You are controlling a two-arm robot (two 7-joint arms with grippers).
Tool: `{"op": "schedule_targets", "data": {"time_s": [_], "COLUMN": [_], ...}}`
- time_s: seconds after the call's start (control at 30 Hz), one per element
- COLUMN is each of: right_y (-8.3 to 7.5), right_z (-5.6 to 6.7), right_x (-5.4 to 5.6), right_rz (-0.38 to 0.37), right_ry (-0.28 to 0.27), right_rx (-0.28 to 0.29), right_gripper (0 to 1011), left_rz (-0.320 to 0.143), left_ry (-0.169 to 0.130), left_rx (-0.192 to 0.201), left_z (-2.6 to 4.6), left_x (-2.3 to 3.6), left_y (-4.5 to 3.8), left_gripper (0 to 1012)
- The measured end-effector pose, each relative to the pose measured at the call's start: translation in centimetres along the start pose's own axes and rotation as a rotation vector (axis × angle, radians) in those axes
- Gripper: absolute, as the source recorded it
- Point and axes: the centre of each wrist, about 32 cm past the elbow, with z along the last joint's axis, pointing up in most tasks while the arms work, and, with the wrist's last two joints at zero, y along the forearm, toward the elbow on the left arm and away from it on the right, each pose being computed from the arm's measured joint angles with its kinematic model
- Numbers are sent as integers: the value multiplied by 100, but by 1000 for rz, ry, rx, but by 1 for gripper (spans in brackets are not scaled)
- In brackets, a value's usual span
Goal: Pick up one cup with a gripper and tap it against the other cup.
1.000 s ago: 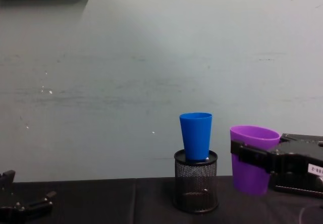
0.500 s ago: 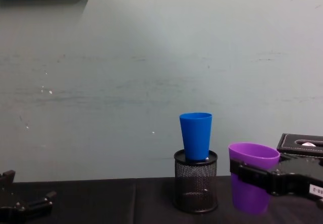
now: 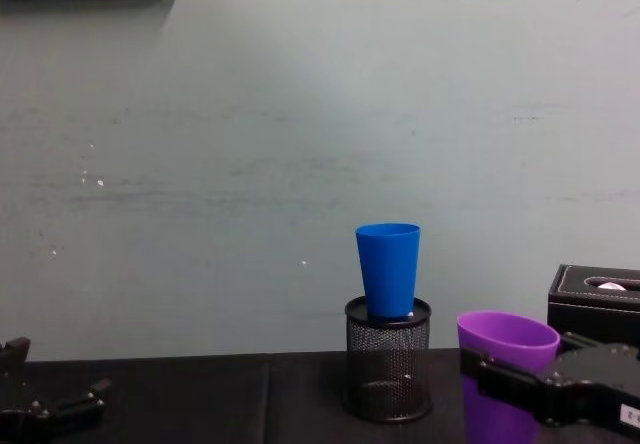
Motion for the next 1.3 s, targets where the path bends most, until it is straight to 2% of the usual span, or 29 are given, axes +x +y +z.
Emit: {"op": "schedule_targets", "data": {"time_s": [0.4,0.9,1.3], "right_y": [-36,-32,-33], "right_z": [-118,-282,-323], "right_x": [-2,5,3], "right_rz": [28,9,4], "right_ry": [-25,1,12], "right_rx": [-27,-55,-60], "right_gripper": [732,731,732], "left_rz": [0,0,0], "left_ry": [0,0,0], "left_rx": [0,0,0], "left_z": [0,0,0], "left_x": [0,0,0], "left_y": [0,0,0], "left_gripper": [1011,1011,1011]}}
